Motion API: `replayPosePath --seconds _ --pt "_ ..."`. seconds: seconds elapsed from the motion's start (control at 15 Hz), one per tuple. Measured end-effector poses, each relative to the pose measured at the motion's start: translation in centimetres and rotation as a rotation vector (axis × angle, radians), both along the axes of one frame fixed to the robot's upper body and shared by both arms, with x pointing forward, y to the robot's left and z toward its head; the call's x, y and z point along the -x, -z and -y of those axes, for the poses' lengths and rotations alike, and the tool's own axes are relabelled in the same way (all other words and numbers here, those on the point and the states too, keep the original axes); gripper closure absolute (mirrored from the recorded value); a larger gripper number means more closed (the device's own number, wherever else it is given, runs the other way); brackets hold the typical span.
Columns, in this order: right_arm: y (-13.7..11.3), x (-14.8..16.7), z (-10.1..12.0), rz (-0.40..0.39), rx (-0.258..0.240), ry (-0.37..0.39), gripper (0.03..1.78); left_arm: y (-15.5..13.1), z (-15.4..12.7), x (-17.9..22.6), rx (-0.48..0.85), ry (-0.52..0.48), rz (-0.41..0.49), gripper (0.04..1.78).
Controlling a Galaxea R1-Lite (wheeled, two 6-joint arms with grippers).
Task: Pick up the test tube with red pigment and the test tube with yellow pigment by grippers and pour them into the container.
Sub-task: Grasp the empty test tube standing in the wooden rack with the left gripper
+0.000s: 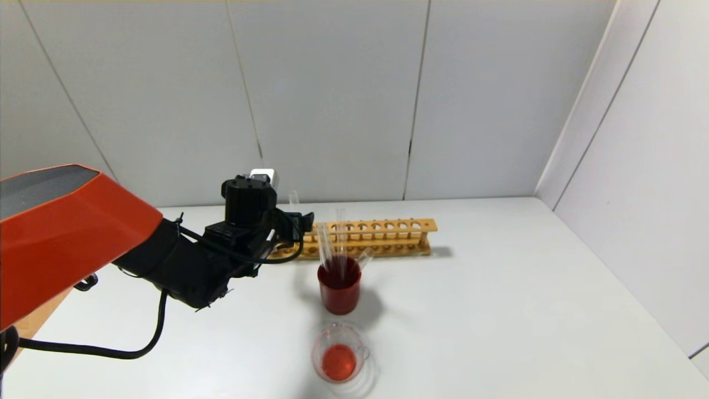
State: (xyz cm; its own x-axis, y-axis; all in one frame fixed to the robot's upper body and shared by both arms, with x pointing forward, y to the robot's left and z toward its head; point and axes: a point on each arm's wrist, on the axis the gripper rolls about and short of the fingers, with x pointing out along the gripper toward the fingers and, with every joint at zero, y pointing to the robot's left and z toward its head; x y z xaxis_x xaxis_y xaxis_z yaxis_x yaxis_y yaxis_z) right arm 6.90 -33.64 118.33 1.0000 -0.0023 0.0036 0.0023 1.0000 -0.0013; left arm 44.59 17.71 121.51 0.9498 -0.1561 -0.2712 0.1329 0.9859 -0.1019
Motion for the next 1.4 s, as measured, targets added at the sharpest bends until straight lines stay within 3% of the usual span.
replayPosePath --seconds 0.73,0.93,1.27,1.4 --pt "0.0 0.0 0.0 0.000 0.000 0.000 0.07 1.3 0.1 -1.6 0.000 0.006 -0.012 0.13" --pt "0.0 0.0 0.0 0.000 0.000 0.000 0.07 1.4 0.3 -1.9 0.003 0.011 -0.011 0.43" --pt "0.0 0.0 0.0 0.000 0.000 0.000 0.07 1.7 0.4 -2.2 0.000 0.012 -0.014 1.30" --pt "0.0 0.0 0.0 0.000 0.000 -0.001 0.07 1.8 0.5 -2.2 -0.006 0.014 -0.019 1.51"
